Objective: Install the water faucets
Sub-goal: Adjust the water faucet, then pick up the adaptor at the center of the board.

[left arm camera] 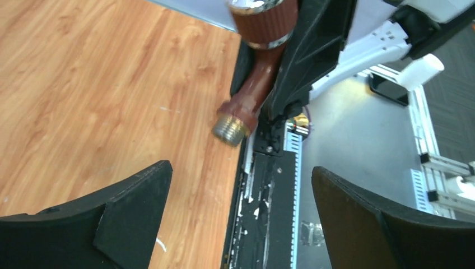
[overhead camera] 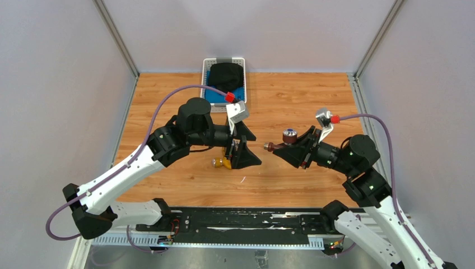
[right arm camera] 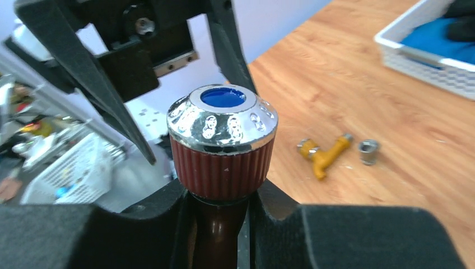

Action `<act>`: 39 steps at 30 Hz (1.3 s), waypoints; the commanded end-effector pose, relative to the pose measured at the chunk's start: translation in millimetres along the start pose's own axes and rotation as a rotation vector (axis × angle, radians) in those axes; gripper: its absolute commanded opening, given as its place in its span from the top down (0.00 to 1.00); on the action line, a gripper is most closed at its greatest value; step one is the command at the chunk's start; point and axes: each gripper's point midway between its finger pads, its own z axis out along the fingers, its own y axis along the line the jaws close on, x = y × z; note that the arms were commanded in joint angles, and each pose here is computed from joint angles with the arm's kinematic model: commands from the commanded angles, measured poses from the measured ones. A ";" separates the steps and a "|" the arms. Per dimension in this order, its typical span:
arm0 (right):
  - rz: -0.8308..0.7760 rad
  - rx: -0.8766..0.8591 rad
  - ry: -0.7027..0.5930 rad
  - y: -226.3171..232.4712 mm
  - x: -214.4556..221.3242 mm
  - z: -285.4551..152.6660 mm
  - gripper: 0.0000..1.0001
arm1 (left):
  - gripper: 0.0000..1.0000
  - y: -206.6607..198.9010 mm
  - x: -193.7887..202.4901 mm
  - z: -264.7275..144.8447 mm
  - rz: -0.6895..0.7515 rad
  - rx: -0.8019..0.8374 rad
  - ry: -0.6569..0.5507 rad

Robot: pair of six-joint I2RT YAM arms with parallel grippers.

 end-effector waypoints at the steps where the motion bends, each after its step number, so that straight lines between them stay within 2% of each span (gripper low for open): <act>1: -0.152 0.267 -0.062 -37.5 -11.1 -22.7 1.00 | 0.00 31.7 -4.5 -16.8 -0.045 -0.213 -0.026; 4: -0.245 0.497 -0.095 -71.7 -18.8 -48.6 1.00 | 0.00 88.0 14.9 -21.5 -0.168 -0.517 0.004; 6: -0.294 0.641 -0.089 -91.1 -22.3 -67.4 1.00 | 0.00 123.1 42.6 -23.8 -0.247 -0.705 0.085; 9: -0.326 0.800 -0.053 -108.3 -26.2 -90.3 1.00 | 0.00 160.4 93.0 -15.5 -0.289 -0.856 0.259; 13: -0.324 0.815 -0.056 -108.3 -26.4 -94.5 1.00 | 0.00 201.0 136.3 -5.1 -0.327 -1.024 0.392; 16: -0.310 0.816 -0.047 -108.6 -23.4 -94.7 1.00 | 0.11 220.2 161.5 5.8 -0.412 -1.129 0.431; 18: -0.305 0.814 -0.046 -107.4 -22.0 -95.9 1.00 | 0.15 231.5 174.7 4.3 -0.494 -1.245 0.404; 22: -0.301 0.811 -0.046 -107.4 -20.2 -96.0 1.00 | 0.15 246.0 190.5 1.8 -0.646 -1.414 0.280; 26: -0.298 0.792 -0.035 -105.8 -20.5 -91.4 1.00 | 0.29 258.5 206.6 9.5 -0.765 -1.508 0.191; 34: -0.260 0.725 0.000 -99.7 -10.5 -80.5 1.00 | 0.36 278.4 222.6 8.2 -0.838 -1.653 0.132; 39: -0.241 0.712 0.005 -99.1 -6.1 -78.5 1.00 | 0.45 281.3 227.0 7.9 -0.848 -1.672 0.128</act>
